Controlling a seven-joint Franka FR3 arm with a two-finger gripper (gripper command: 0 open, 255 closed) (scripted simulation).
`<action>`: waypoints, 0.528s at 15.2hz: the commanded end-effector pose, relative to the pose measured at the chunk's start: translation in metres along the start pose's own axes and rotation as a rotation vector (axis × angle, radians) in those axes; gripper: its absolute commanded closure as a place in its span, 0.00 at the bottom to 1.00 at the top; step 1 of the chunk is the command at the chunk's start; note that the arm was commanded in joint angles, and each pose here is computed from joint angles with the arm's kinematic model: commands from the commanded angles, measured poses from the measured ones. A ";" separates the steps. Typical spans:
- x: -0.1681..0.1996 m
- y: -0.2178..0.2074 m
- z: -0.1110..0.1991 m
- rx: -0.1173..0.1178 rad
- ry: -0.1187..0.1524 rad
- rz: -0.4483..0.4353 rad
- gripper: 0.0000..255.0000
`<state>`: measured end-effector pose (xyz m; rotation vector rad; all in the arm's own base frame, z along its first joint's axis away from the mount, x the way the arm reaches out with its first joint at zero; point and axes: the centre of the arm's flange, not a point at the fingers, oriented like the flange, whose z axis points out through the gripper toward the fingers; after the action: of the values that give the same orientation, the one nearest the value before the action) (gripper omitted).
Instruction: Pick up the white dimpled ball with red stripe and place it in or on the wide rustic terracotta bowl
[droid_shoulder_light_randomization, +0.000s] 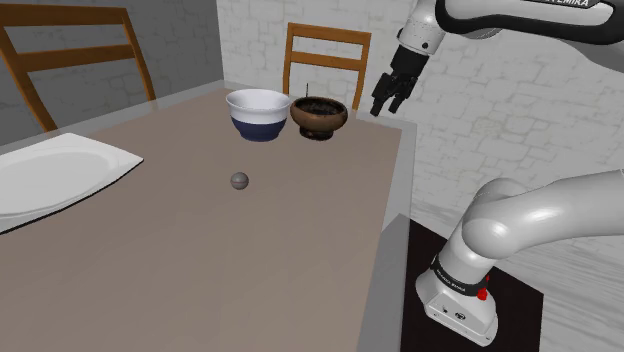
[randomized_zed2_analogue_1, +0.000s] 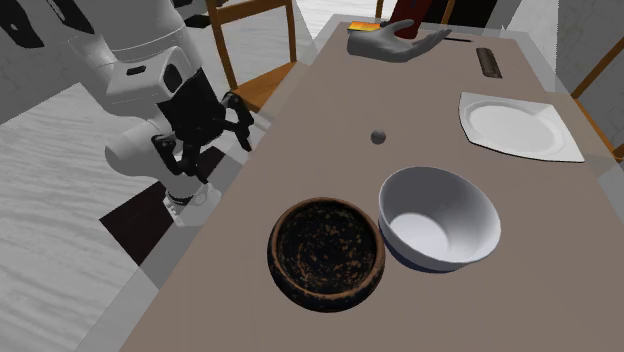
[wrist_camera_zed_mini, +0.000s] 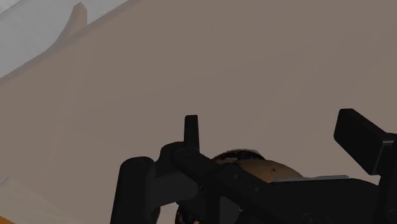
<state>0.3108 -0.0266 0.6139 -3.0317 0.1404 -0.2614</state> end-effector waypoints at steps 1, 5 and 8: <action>0.000 0.000 0.000 0.000 0.000 0.000 0.00; 0.011 -0.051 0.016 -0.011 0.000 -0.019 0.00; 0.019 -0.089 0.028 -0.019 0.000 -0.033 0.00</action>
<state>0.3373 0.0486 0.5979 -3.0522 0.0998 -0.2624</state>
